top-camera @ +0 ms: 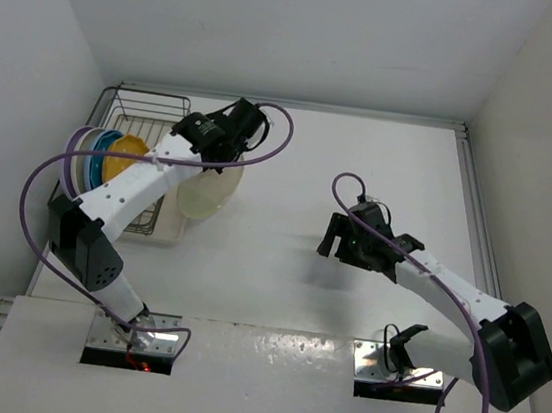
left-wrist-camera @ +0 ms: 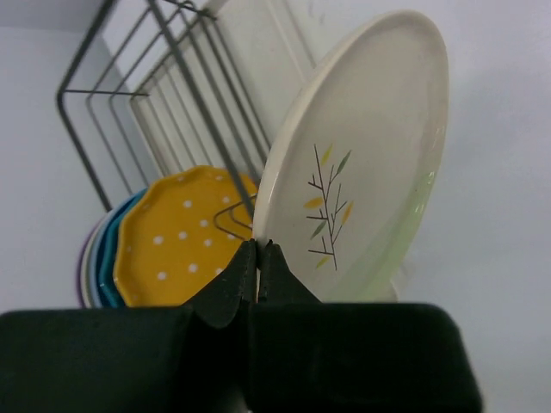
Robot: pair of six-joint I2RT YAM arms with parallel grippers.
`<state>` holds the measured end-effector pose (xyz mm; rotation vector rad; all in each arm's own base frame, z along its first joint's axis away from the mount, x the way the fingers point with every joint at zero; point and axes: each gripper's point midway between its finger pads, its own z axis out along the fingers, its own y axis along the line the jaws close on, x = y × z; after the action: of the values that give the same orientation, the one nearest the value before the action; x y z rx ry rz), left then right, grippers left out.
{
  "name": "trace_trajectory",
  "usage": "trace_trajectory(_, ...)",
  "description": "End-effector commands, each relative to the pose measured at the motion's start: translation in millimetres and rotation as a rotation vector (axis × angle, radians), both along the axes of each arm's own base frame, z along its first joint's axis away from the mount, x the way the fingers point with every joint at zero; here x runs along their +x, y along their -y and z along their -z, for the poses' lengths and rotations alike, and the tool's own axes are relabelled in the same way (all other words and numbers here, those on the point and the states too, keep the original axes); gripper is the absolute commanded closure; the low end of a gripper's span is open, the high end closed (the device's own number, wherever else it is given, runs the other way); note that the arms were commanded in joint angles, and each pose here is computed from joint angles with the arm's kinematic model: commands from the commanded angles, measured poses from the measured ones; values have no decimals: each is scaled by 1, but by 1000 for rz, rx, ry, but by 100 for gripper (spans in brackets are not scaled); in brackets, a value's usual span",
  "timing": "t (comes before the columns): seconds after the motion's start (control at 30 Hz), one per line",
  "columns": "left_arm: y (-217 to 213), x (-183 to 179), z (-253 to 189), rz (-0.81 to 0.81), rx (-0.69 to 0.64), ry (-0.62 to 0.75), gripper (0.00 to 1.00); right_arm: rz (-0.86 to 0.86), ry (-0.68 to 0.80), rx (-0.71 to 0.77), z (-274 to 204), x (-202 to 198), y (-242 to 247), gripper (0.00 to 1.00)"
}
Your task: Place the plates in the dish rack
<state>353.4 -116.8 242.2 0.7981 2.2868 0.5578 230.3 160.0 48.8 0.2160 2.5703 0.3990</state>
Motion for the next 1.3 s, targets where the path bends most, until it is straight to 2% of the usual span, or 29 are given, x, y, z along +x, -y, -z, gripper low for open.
trace_trajectory(0.0,-22,5,-93,-74,-14,292,100,21,26,-7,-5,0,6,17)
trace_trajectory(0.43,-83,-3,-204,-241,-8,575,100,72,53,-11,-6,-10,20,17)
trace_trajectory(0.6,-126,-17,-224,-381,97,623,100,84,47,-14,0,-16,24,17)
trace_trajectory(0.77,-161,-32,-223,-484,170,611,100,87,46,-21,4,-19,27,17)
trace_trajectory(0.97,-186,-38,-190,-543,240,528,100,87,36,-14,10,-19,26,17)
trace_trajectory(1.27,-197,-35,-144,-540,246,443,100,89,30,-20,15,-23,28,17)
